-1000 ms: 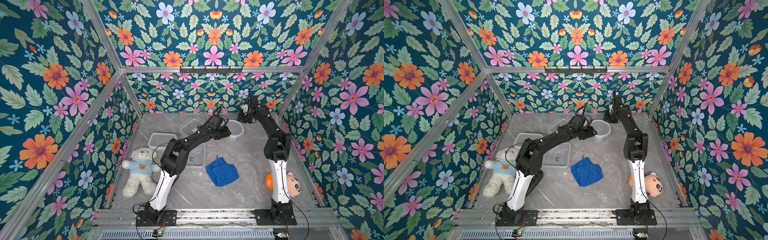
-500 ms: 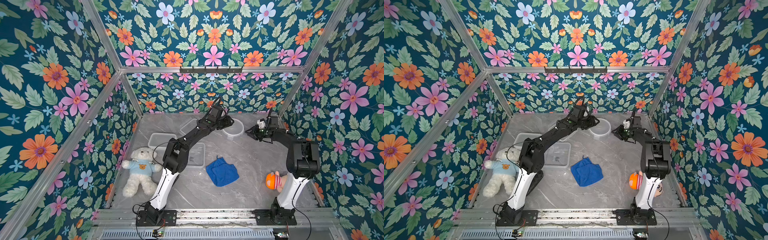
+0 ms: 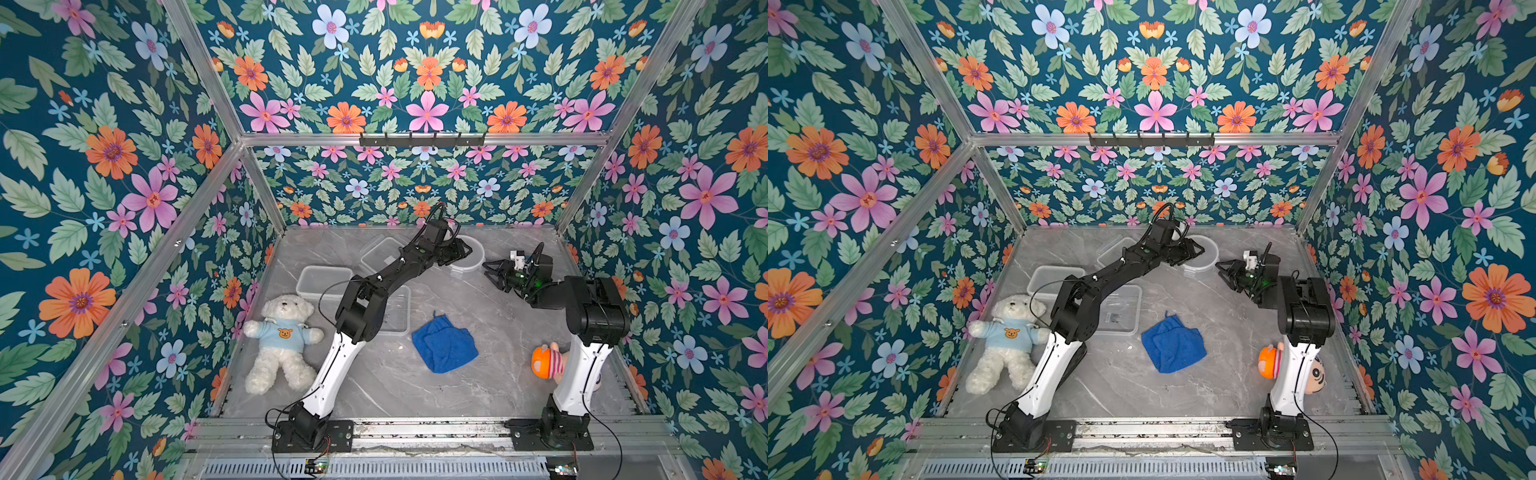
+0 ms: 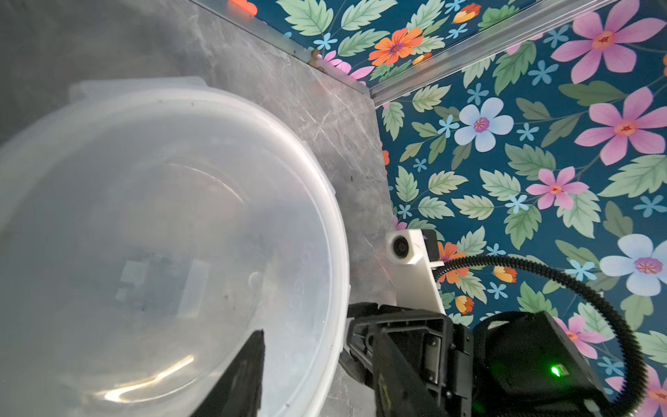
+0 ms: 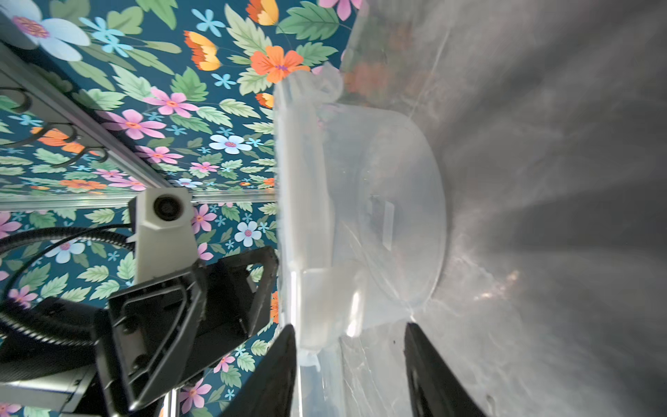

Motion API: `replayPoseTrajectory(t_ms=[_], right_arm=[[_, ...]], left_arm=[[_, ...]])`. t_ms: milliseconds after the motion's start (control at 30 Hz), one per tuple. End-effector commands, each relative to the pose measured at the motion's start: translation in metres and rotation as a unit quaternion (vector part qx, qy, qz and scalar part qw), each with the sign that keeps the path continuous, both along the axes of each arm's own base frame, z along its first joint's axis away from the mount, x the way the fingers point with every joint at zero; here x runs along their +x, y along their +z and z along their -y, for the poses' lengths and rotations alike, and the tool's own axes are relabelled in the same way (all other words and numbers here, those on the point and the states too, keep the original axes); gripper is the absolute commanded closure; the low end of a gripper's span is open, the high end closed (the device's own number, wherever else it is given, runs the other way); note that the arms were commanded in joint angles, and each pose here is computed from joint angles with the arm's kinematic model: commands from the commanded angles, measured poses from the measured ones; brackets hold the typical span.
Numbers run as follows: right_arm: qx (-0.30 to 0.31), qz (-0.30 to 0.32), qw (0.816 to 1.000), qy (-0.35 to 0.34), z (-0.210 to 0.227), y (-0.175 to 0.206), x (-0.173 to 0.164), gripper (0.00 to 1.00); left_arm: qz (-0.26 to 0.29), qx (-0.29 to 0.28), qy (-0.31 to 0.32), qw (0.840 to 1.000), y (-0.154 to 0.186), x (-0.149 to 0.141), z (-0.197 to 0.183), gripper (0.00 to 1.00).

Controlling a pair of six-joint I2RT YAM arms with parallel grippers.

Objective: Wipe the insides of the lunch boxes
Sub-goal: Open the fastener of the lunch box.

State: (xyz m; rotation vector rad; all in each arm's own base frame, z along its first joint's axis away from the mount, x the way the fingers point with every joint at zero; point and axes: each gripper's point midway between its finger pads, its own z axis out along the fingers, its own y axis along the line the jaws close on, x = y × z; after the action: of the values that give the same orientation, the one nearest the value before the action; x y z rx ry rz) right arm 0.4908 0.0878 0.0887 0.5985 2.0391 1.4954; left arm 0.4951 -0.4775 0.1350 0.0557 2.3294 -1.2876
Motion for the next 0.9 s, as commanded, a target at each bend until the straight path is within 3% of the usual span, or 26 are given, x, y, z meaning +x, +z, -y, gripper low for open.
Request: replayPoseTrajectory(t_ms=[0,367,733,867], right_arm=[[0.015,0.05,0.999,0.0,-0.001,0.02,0.007,0.49],[0.049,0.063,0.997,0.0,-0.008,0.014,0.021,0.47],[0.066,0.085,0.994,0.01,-0.017,0.021,0.023,0.7],[0.056,0.068,0.996,0.006,-0.016,0.016,0.018,0.73]], left_arm=[[-0.028,0.02,0.005,0.999,-0.022,-0.004,-0.004,0.5],[-0.048,0.027,0.006,0.998,-0.047,-0.005,-0.004,0.51],[-0.059,0.034,0.007,0.998,-0.06,-0.007,-0.006,0.51],[-0.066,0.037,0.006,0.997,-0.068,-0.01,-0.006,0.51]])
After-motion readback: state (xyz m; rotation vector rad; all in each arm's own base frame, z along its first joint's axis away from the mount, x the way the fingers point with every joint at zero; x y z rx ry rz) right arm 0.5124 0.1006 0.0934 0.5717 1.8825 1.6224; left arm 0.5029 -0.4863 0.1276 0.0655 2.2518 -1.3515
